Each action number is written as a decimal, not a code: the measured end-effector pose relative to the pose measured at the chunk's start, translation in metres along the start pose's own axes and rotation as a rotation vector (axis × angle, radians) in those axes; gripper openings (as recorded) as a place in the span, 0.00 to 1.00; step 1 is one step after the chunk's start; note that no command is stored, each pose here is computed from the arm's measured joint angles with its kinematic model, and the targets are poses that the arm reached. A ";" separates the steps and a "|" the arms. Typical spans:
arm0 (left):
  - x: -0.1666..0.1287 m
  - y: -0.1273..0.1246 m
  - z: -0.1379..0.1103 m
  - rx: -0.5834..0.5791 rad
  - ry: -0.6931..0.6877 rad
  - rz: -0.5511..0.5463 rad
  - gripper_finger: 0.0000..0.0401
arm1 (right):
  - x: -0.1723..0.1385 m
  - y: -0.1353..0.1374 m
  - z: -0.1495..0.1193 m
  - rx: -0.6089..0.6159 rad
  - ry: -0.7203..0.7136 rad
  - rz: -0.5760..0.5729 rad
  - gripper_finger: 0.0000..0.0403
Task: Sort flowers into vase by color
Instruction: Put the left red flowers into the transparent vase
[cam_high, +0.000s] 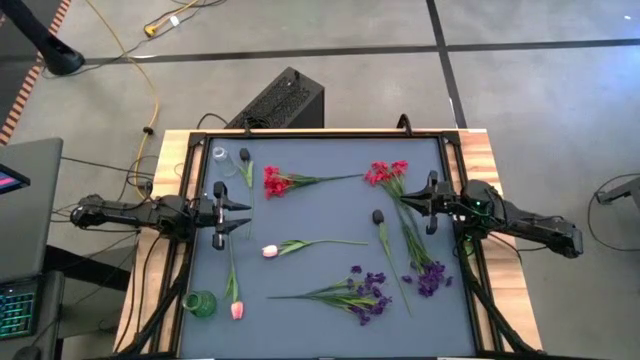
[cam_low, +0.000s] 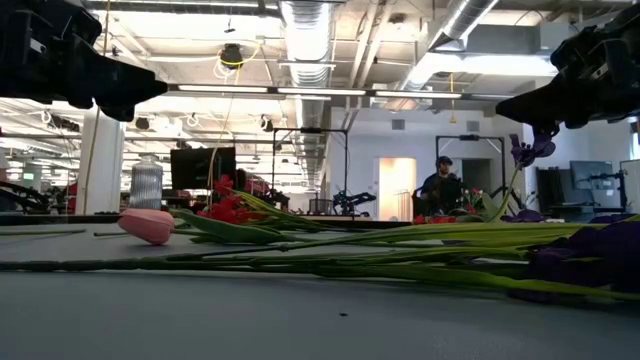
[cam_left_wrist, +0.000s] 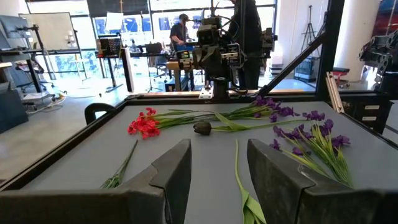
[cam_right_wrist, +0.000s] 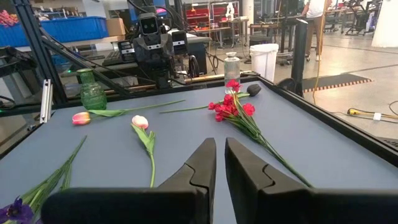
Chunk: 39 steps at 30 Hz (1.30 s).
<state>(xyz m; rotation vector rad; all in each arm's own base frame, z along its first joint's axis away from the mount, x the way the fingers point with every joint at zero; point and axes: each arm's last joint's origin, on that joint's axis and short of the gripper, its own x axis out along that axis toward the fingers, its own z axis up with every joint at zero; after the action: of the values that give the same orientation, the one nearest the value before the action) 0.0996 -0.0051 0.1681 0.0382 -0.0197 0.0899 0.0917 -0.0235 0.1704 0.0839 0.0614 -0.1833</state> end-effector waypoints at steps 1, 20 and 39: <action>0.000 0.000 0.000 0.000 0.000 0.000 0.36 | 0.000 0.000 0.000 0.000 0.000 0.000 0.16; 0.000 0.004 0.015 -0.370 -0.163 0.111 0.36 | -0.001 0.001 0.016 -0.013 -0.177 -0.007 0.16; 0.074 -0.007 0.036 -0.047 -0.049 0.210 0.36 | 0.042 -0.020 0.076 -0.117 0.118 -0.132 0.16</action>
<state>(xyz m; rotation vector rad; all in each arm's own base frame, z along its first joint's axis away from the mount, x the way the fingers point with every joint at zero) 0.1731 -0.0068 0.2051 -0.0089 -0.0752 0.2979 0.1333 -0.0571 0.2420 -0.0263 0.1958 -0.3063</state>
